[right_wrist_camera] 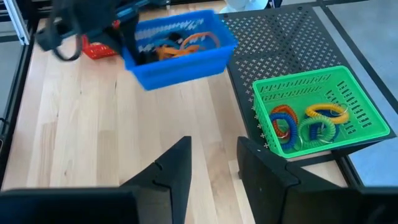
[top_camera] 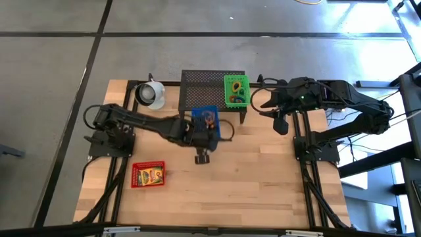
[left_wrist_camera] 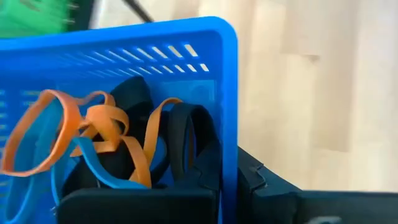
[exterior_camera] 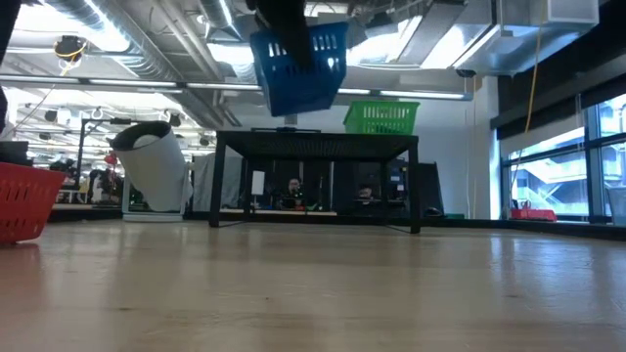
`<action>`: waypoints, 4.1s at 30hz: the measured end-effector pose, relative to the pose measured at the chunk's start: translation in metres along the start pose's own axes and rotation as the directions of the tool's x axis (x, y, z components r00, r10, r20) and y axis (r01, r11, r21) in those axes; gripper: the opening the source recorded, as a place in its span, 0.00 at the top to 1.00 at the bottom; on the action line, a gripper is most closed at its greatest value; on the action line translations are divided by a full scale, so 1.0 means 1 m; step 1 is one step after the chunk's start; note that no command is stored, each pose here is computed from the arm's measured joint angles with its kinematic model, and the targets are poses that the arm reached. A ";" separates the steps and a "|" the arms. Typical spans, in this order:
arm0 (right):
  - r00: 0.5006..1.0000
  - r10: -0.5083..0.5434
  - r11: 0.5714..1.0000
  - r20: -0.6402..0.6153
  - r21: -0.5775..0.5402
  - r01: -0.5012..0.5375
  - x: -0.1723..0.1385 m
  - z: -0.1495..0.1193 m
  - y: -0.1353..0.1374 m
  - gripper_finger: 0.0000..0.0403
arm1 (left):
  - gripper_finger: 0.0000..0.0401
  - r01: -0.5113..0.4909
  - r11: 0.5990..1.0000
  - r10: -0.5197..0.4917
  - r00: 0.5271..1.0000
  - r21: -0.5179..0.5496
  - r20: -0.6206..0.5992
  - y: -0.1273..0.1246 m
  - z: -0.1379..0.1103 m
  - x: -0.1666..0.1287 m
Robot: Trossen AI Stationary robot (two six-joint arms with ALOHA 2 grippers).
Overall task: Pick & Place Office Desk Supplies
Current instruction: Put the blue bin on the shelf, then adjust the blue bin on the shelf
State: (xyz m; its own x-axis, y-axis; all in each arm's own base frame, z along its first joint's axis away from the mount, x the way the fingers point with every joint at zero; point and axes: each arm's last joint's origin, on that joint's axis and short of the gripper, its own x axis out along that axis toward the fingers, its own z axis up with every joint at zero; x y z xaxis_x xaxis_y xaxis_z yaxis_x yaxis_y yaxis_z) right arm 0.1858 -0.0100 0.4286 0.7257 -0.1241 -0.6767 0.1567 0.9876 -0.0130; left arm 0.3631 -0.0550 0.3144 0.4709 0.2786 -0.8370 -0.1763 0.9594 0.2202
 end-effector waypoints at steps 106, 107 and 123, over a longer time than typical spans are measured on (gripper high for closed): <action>0.994 -0.106 0.991 0.007 -0.084 0.107 0.000 0.000 -0.003 0.68 | 0.78 -0.268 0.960 0.271 0.962 -0.086 0.035 0.180 0.038 -0.003; 0.994 -0.106 0.991 0.007 -0.084 0.107 0.000 0.000 -0.003 0.68 | 0.78 -0.318 0.936 0.322 0.947 -0.149 0.008 0.185 0.036 -0.005; 0.994 -0.106 0.991 0.007 -0.084 0.106 0.000 0.000 -0.003 0.68 | 0.78 -0.337 0.697 0.129 0.927 -0.633 -0.352 0.244 -0.025 0.012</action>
State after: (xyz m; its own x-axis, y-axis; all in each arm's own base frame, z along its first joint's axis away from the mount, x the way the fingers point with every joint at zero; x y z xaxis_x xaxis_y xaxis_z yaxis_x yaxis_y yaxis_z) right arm 0.1856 -0.0132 0.4286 0.7096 -0.2286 -0.6665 0.1758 0.9734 -0.1467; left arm 0.3042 0.1813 0.3452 0.1098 0.3668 -0.9238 -0.8284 0.5473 0.1188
